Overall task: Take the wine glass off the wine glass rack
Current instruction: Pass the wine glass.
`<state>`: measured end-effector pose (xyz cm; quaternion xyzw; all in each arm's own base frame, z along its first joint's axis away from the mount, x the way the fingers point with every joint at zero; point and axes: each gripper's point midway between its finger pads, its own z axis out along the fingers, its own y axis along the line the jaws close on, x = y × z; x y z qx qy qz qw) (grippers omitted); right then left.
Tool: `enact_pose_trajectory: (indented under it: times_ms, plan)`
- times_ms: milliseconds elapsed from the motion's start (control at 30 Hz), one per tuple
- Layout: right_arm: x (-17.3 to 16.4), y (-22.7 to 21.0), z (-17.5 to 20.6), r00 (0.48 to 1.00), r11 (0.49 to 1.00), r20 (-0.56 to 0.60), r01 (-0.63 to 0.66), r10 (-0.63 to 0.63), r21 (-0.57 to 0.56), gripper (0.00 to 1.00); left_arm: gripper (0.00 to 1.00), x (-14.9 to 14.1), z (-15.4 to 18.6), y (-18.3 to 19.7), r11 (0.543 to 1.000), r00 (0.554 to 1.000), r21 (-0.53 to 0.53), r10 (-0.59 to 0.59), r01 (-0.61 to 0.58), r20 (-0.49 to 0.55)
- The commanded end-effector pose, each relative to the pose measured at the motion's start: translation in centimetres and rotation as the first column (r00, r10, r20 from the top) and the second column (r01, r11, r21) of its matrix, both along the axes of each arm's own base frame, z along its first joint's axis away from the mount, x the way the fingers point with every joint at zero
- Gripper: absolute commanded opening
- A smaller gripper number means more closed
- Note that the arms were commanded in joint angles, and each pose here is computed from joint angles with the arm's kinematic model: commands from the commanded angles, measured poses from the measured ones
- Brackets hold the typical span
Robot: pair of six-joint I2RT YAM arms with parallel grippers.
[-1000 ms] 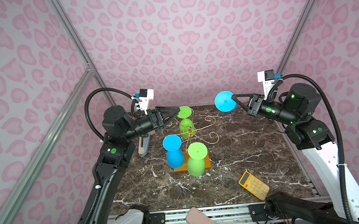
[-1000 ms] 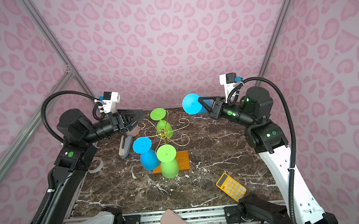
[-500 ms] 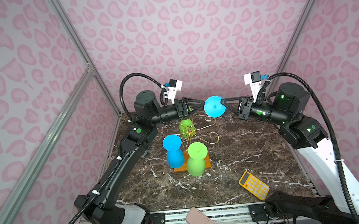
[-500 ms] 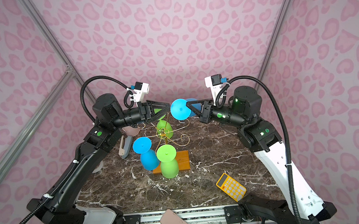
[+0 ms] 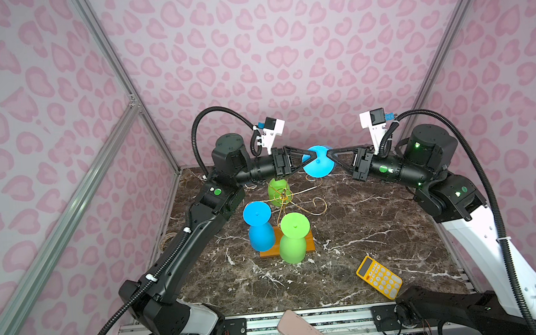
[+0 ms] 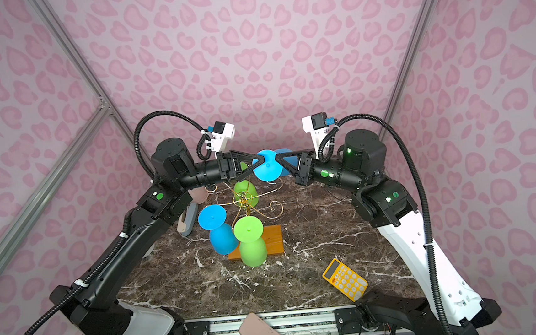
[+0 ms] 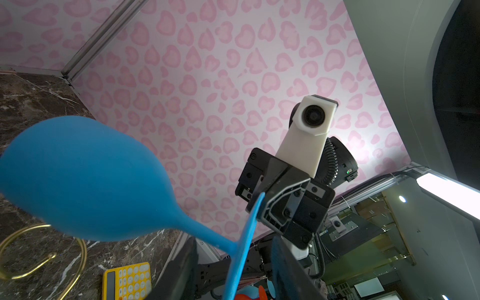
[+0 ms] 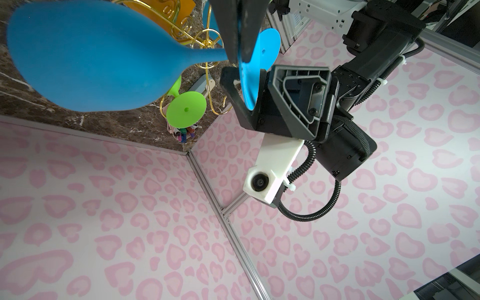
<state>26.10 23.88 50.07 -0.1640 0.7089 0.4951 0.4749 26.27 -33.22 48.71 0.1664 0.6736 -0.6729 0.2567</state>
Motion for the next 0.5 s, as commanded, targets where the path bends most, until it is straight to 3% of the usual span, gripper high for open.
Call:
enact_pose_trajectory:
  times_ms: [0, 100, 200, 467]
  plan:
    - [0.06, 0.07, 0.68, 1.000, 1.000, 0.021, -0.001, 0.000, 0.024, 0.00, 0.46, -0.86, 0.78, 0.01, 0.999, 0.998, -0.018, -0.031, 0.032, 0.055]
    - [0.12, 0.12, 0.69, 1.000, 1.000, 0.019, -0.002, 0.001, 0.027, 0.00, 0.41, -1.04, 0.68, -0.27, 0.999, 0.997, -0.017, -0.045, 0.046, 0.059]
    - [0.27, 0.13, 0.54, 1.000, 1.000, 0.017, 0.002, -0.003, 0.025, 0.00, 0.28, -1.21, 0.72, -0.47, 0.998, 0.996, -0.019, -0.061, 0.062, 0.064]
    - [0.47, 0.34, 0.23, 1.000, 1.000, 0.013, -0.003, 0.003, 0.027, 0.00, 0.22, -1.31, 0.69, -0.68, 0.997, 0.995, -0.023, -0.078, 0.079, 0.064]
